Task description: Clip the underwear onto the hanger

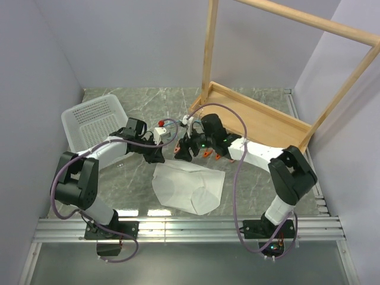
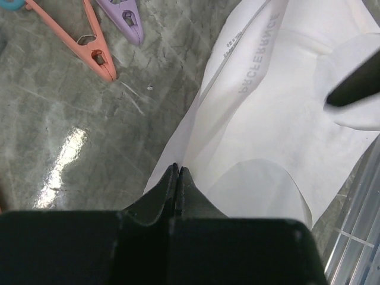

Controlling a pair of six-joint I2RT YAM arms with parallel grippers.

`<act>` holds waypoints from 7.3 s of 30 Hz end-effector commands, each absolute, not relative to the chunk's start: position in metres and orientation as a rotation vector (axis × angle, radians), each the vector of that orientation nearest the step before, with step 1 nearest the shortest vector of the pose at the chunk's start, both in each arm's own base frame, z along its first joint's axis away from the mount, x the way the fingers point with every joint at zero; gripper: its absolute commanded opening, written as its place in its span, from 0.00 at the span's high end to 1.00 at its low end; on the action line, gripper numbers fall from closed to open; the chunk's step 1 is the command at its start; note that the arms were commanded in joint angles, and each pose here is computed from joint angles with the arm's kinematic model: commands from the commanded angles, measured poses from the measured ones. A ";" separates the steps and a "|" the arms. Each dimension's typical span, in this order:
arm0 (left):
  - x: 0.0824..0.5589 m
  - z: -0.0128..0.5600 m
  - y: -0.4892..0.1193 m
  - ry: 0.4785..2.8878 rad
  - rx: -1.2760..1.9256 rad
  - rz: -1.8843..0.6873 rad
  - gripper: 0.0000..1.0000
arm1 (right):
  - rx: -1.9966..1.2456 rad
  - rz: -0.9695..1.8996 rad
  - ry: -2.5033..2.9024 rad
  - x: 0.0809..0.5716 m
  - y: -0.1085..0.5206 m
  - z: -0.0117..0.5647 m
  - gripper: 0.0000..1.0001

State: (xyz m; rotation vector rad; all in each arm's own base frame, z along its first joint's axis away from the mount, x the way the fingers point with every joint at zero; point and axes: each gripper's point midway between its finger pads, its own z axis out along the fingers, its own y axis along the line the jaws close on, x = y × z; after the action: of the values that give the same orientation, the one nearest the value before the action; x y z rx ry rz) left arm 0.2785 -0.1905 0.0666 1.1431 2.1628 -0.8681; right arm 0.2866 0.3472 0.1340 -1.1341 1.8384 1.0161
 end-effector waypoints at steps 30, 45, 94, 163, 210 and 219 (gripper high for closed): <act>0.291 0.071 -0.193 2.206 1.116 -1.214 0.99 | -1.362 0.803 1.577 0.286 0.380 0.099 0.25; 0.284 0.080 -0.196 2.165 1.149 -1.323 0.98 | -1.465 0.674 1.589 0.295 0.391 0.070 0.31; 0.362 0.101 -0.127 2.323 0.544 -0.549 0.39 | -1.582 0.698 1.536 0.278 0.408 0.060 1.00; 0.411 0.036 -0.148 2.555 0.681 -0.347 0.92 | -1.497 0.771 1.684 0.286 0.419 0.058 1.00; 0.412 0.071 -0.187 2.486 0.053 -0.849 1.00 | -1.055 1.107 2.231 0.293 0.422 0.055 1.00; 0.414 0.071 -0.184 2.472 0.014 -0.850 1.00 | -0.858 1.175 2.360 0.295 0.415 0.050 1.00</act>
State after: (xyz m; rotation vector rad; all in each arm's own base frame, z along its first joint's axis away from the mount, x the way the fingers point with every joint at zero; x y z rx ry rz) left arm 0.4034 -0.1800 0.0379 0.0027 2.5819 -0.8151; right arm 0.2883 0.4112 0.0418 -0.9558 2.3334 1.1232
